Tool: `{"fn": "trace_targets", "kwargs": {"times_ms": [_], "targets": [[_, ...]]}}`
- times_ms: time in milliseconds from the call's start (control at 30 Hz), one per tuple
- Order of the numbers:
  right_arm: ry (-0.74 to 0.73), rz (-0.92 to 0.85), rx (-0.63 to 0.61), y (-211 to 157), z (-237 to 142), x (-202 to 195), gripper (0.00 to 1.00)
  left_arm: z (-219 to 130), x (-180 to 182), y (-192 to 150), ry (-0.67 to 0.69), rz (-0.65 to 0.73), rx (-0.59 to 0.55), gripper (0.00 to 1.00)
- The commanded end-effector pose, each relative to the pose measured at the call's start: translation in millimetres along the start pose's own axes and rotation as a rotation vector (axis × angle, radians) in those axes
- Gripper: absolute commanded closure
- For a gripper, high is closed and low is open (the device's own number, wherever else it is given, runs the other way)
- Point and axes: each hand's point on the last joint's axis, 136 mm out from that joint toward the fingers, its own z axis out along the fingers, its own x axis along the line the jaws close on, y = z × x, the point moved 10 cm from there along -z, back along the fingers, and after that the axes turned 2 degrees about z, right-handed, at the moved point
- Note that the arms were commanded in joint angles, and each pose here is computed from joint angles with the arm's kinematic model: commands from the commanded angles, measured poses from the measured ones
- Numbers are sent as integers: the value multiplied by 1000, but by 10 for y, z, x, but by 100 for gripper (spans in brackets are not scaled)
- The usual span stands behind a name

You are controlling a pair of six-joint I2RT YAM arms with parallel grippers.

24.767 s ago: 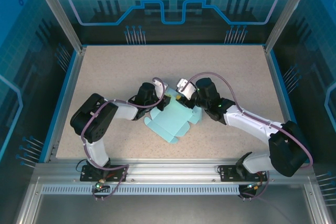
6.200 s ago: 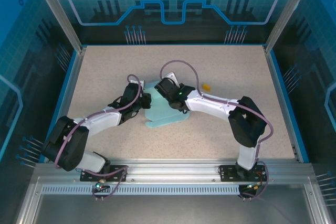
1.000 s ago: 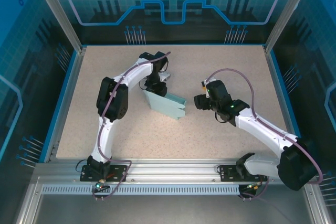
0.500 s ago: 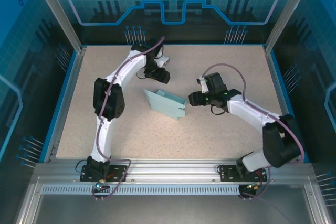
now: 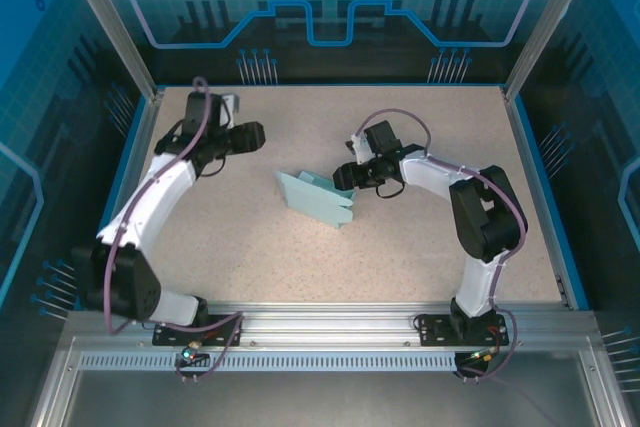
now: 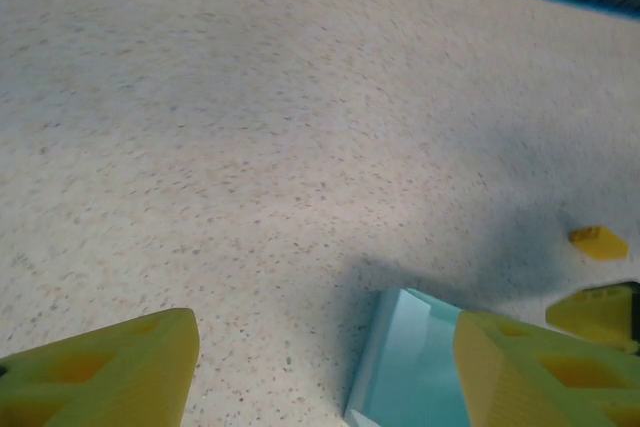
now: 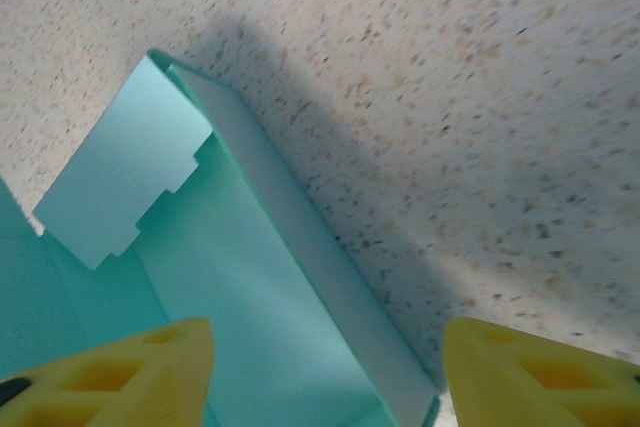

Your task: Fold the paper box

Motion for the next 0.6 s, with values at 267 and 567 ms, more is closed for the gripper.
{"fn": "trace_targets", "kwargs": {"times_ms": [267, 567], "targets": [[204, 56, 104, -254, 14, 170, 40, -97, 389, -1090, 5, -273, 22, 30], [259, 35, 100, -570, 27, 567, 37, 39, 512, -1698, -55, -366, 147, 31]]}}
